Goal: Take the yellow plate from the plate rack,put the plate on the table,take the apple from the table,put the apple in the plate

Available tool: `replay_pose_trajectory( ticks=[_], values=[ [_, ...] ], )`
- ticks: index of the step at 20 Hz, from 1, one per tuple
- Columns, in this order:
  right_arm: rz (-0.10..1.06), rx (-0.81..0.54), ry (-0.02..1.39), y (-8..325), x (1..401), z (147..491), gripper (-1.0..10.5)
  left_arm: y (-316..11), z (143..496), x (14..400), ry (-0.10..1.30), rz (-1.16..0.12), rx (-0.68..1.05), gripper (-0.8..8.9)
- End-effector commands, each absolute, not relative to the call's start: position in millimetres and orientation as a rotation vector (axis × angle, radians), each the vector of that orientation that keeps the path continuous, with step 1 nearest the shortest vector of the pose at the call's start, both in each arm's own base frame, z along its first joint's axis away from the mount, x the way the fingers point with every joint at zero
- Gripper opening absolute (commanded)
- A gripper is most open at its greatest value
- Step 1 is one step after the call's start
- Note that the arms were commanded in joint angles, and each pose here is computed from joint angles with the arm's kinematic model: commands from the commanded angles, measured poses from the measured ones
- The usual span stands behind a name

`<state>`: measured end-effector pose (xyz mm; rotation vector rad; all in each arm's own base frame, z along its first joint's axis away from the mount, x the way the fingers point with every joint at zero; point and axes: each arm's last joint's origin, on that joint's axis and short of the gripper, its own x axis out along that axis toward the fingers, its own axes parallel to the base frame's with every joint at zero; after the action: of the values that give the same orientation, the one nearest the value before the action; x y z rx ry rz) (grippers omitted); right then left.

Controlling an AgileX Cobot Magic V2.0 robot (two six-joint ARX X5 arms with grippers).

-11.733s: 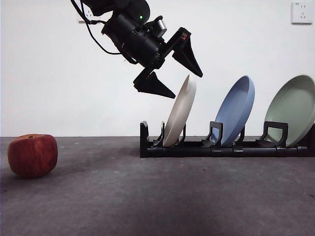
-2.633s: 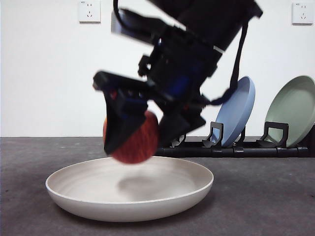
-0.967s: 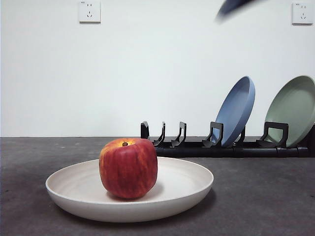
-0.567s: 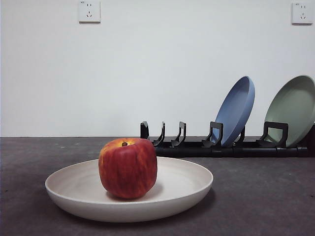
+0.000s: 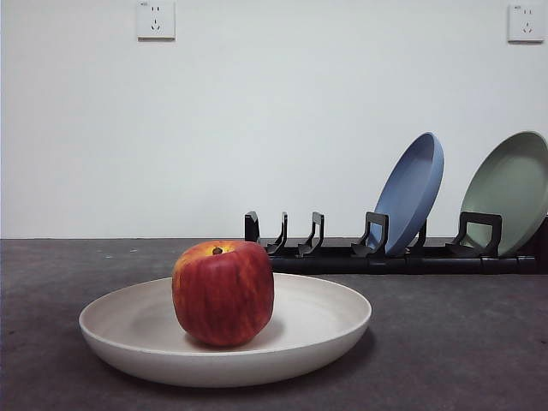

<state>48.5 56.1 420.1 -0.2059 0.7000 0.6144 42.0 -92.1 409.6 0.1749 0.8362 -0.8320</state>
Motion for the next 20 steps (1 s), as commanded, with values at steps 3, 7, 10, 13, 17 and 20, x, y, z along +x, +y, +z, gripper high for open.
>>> replay_pose_trajectory(
  ticks=[3, 7, 10, 13, 17, 20],
  values=[
    [0.592, -0.212, 0.710, 55, 48, 420, 0.0, -91, 405, 56, 0.705, -0.823, 0.407, -0.04],
    [0.589, -0.213, 0.709, 55, 48, 420, 0.0, -88, 377, 92, 0.437, -0.734, 0.425, -0.04],
    [0.589, -0.213, 0.709, 55, 48, 420, 0.0, -70, 327, 119, 0.241, -0.499, 0.256, -0.03],
    [0.589, -0.213, 0.709, 55, 48, 420, 0.0, -40, 270, 124, 0.100, -0.262, 0.032, -0.04],
    [0.589, -0.213, 0.709, 55, 48, 420, 0.0, -8, 207, 107, 0.103, -0.012, -0.114, -0.03],
    [0.589, -0.213, 0.709, 55, 48, 420, 0.0, 2, 178, 101, 0.136, 0.079, -0.111, -0.03]
  ],
)
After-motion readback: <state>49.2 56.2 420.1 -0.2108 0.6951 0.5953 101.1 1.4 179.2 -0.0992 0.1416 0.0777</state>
